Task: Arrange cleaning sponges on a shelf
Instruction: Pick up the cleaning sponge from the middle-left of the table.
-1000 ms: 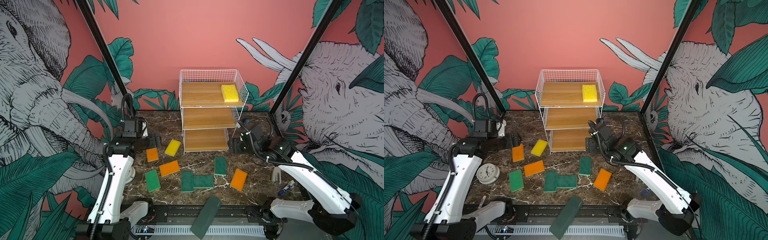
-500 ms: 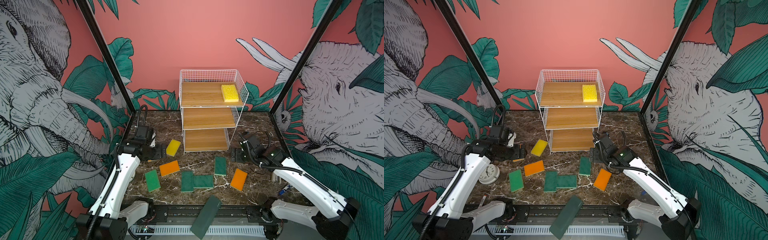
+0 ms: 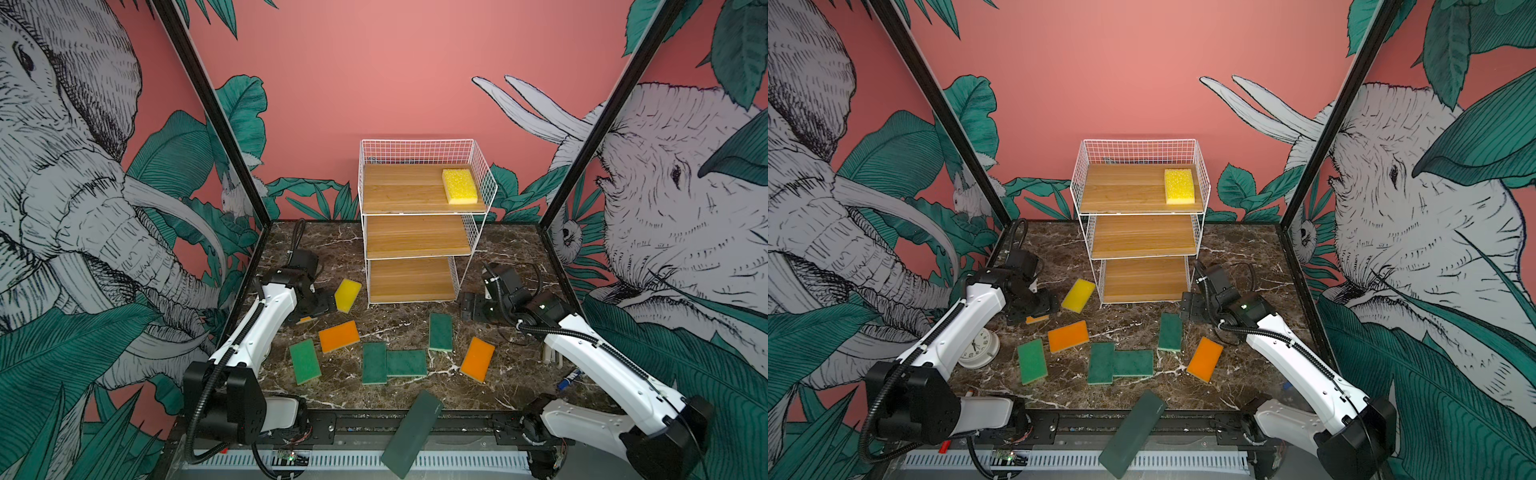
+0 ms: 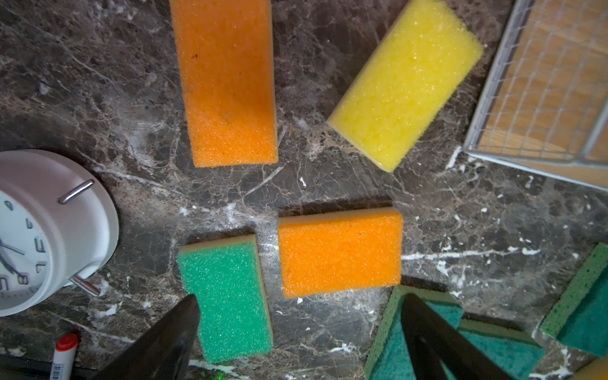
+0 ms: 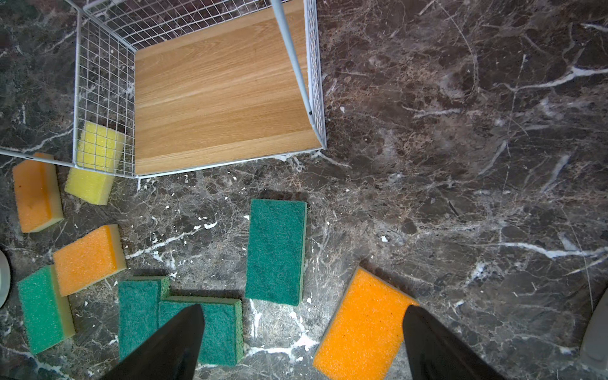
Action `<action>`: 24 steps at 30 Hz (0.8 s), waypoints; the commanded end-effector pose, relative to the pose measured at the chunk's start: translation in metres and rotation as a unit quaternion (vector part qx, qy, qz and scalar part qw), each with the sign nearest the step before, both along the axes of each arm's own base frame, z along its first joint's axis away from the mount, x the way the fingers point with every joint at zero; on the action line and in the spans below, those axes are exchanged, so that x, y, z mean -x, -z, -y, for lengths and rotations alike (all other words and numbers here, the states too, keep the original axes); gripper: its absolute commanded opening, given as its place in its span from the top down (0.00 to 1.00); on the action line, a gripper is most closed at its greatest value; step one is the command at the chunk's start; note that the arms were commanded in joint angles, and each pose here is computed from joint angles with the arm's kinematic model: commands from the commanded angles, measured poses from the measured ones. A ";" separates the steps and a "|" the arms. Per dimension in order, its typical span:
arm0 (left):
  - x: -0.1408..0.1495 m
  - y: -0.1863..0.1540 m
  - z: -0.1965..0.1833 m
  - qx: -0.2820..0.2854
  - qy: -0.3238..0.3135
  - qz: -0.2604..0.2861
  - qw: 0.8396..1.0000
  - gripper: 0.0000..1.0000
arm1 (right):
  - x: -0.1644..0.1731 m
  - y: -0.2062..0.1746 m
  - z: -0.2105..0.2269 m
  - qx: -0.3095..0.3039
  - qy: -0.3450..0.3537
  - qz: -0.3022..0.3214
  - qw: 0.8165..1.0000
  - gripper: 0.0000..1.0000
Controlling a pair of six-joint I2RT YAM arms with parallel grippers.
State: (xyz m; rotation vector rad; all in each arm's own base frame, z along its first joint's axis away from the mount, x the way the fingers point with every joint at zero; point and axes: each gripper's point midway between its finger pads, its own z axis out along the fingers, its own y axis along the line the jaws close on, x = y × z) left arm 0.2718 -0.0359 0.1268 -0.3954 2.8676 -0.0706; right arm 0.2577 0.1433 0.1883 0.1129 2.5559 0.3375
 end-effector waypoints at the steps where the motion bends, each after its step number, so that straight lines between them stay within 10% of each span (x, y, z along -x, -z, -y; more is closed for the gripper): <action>1: -0.003 0.010 -0.014 -0.007 -0.026 -0.001 1.000 0.02 | -0.003 0.001 -0.002 -0.016 -0.010 0.004 1.000 0.03; 24: -0.022 0.069 -0.047 -0.019 0.017 -0.067 0.997 0.01 | -0.003 0.023 0.003 -0.052 0.022 -0.021 0.998 0.03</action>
